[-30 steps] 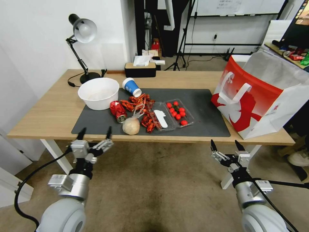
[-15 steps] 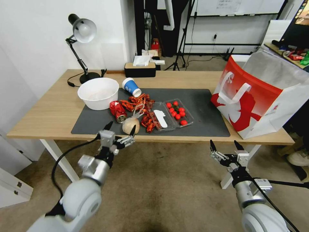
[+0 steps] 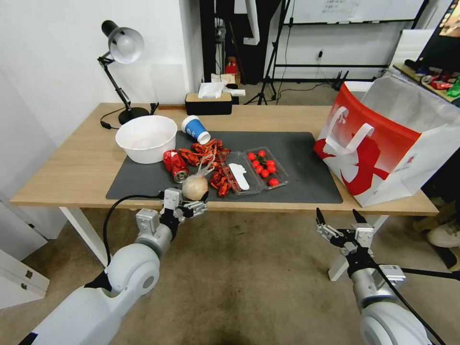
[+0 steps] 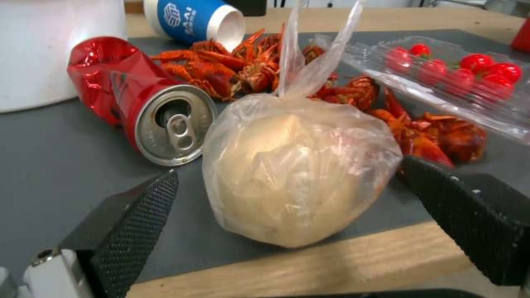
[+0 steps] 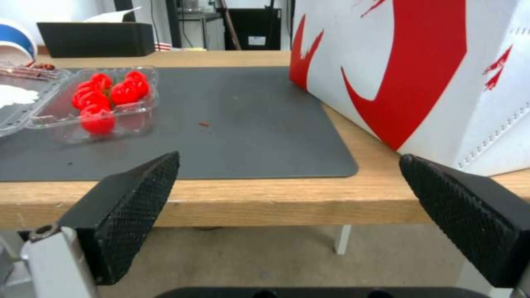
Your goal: Pick up the trash from the table and place it into the takeout bag.
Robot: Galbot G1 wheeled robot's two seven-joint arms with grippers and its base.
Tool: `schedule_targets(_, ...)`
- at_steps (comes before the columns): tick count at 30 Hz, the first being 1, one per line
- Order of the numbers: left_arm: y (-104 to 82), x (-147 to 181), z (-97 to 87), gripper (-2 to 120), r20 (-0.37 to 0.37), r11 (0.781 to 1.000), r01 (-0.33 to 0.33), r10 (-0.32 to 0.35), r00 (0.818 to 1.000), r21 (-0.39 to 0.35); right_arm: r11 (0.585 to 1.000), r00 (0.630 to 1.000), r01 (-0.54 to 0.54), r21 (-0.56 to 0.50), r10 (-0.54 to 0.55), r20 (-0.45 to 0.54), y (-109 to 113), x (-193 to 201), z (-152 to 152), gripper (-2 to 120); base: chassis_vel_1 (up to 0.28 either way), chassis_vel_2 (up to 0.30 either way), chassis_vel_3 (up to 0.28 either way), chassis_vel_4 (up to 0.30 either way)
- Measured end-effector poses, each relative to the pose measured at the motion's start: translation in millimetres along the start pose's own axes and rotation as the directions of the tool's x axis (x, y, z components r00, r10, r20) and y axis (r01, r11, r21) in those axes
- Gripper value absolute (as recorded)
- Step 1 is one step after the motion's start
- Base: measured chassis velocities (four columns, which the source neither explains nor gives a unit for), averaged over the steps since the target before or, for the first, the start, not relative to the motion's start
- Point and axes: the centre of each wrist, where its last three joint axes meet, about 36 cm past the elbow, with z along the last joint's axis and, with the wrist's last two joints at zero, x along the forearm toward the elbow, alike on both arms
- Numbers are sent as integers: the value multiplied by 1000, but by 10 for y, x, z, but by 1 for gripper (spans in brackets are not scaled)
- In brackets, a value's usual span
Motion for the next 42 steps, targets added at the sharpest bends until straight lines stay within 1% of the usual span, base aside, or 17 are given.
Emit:
schedule_targets(5, -69, -48, -37, 100, -58, 999, 5, -1, 998, 54, 1000, 1000, -8, -2, 8, -4, 0, 9, 13, 100, 0, 0, 0, 0)
schedule_targets(10, -82, -65, -30, 95, -66, 998, 9, -4, 998, 64, 1000, 1000, -11, -1, 11, -4, -8, 11, 13, 100, 0, 0, 0, 0)
schedule_targets(11, -88, -69, -31, 90, -66, 998, 13, -9, 998, 69, 1000, 1000, -12, 0, 12, -3, -12, 11, 12, 100, 0, 0, 0, 0)
schedule_targets(12, -83, -75, -44, 75, -65, 996, 32, -27, 998, 82, 1000, 1000, -13, 1, 13, -5, -16, 17, 16, 100, 0, 0, 0, 0)
schedule_targets(13, -83, -75, -44, 75, -65, 996, 32, -27, 998, 82, 1000, 1000, -13, 1, 13, -5, -16, 17, 16, 100, 0, 0, 0, 0)
schedule_targets(16, -58, -67, -62, 57, -66, 994, 49, -42, 997, 99, 1000, 1000, -13, 0, 13, -4, -9, 28, 21, 100, 0, 0, 0, 0)
schedule_targets(19, -57, -61, -54, 45, -68, 992, 60, -53, 996, 109, 1000, 1000, -12, 0, 12, 0, -2, 35, 15, 100, 0, 0, 0, 0)
schedule_targets(22, -61, -50, -51, 40, -68, 992, 62, -55, 996, 113, 1000, 1000, -11, -1, 11, 2, -1, 39, 13, 100, 0, 0, 0, 0)
schedule_targets(25, -85, 30, -80, 23, -41, 990, 51, -46, 998, 129, 1000, 1000, -10, -1, 10, 5, 4, 47, 5, 100, 0, 0, 0, 0)
schedule_targets(26, -85, 30, -80, 23, -41, 990, 51, -46, 998, 129, 1000, 1000, -10, -1, 10, 5, 4, 47, 5, 100, 0, 0, 0, 0)
schedule_targets(29, -70, 162, -232, 9, 33, 991, 8, -12, 999, 136, 1000, 1000, -7, -3, 8, 10, 22, 54, -10, 100, 0, 0, 0, 0)
schedule_targets(33, -50, 251, -356, 5, 97, 992, -37, 25, 995, 124, 1000, 1000, -5, -4, 5, 14, 34, 58, -26, 100, 0, 0, 0, 0)
schedule_targets(35, -5, 289, -502, 3, 177, 990, -108, 91, 980, 89, 1000, 1000, -3, -5, 3, 21, 51, 69, -49, 100, 0, 0, 0, 0)
schedule_targets(37, 8, 278, -548, 3, 197, 989, -124, 107, 975, 78, 1000, 1000, -2, -4, 2, 22, 57, 75, -55, 100, 0, 0, 0, 0)
schedule_targets(40, 8, 116, -797, 3, 270, 973, -226, 208, 940, 37, 1000, 1000, -3, -4, 3, 25, 85, 121, -74, 100, 0, 0, 0, 0)
schedule_targets(41, 8, 116, -797, 3, 270, 973, -226, 208, 940, 37, 1000, 1000, -3, -4, 3, 25, 85, 121, -74, 100, 0, 0, 0, 0)
schedule_targets(42, -19, 36, -874, 3, 283, 966, -259, 242, 928, 24, 1000, 1000, -4, -3, 4, 26, 90, 135, -82, 100, 0, 0, 0, 0)
